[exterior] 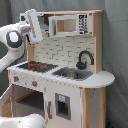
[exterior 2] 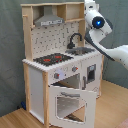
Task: Play with the kitchen
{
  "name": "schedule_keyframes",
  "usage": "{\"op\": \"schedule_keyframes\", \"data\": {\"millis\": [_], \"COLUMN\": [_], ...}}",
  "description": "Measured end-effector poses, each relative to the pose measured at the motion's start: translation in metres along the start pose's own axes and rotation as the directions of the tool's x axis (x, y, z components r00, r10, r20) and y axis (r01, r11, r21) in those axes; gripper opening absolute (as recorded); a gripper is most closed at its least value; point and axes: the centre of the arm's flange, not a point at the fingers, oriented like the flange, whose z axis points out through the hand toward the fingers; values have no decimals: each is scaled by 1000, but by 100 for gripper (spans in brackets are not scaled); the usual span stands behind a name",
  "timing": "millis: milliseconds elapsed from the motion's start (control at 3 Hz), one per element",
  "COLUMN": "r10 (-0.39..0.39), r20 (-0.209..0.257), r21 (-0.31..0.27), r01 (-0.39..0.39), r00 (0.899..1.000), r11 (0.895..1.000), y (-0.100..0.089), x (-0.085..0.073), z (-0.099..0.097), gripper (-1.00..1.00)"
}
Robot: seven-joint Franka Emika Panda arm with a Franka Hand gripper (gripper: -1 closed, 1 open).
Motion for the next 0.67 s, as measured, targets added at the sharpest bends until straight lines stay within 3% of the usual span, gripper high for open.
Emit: {"op": "schedule_keyframes", "data": {"millis": [333, 667], "r10": [-98, -163], "r20": [-77, -123], "r21": [15, 9], "r01": [99, 165], "r00": [992, 979], "r11": [995, 986], "y": [-30, -61], "x": [31, 57], "z": [-29, -68], "gripper": [100, 100]}}
